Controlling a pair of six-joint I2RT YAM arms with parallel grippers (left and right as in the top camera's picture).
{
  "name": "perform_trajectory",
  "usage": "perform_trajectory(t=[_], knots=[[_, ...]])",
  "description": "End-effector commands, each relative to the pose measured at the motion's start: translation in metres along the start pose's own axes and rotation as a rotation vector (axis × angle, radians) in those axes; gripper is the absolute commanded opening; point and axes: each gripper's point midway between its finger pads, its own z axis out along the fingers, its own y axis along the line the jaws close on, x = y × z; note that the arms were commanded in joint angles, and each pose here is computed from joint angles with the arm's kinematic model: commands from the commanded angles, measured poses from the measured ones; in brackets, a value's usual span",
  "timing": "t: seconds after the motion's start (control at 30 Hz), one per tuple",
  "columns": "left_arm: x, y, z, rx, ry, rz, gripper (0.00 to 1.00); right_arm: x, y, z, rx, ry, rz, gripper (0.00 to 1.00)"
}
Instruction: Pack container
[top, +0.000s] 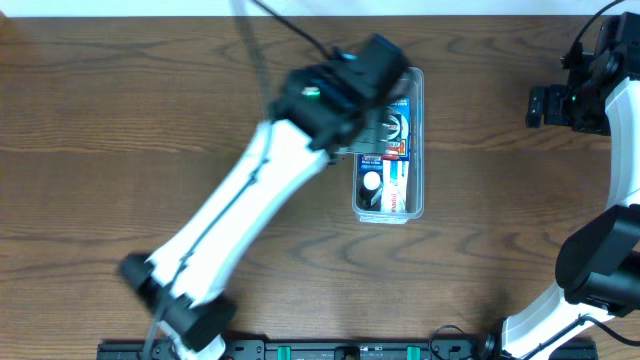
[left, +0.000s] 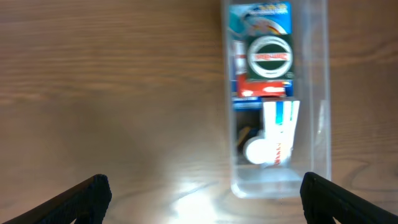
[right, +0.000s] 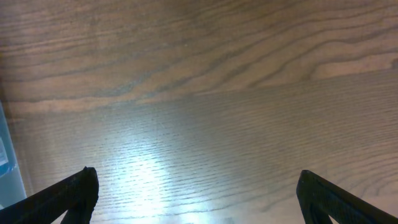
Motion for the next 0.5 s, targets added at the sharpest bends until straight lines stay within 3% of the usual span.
perform_trajectory(t=[0.0,0.47], knots=[[-0.006,0.033,-0.050,0.006,-0.095,-0.048,0.98,0.000,-0.002,0.003,-0.003,0.004,-0.004,0.99],[0.063,0.107,-0.147,0.034,-0.206,-0.089,0.98,0.000,-0.002,0.003,-0.003,0.004,-0.004,0.99]])
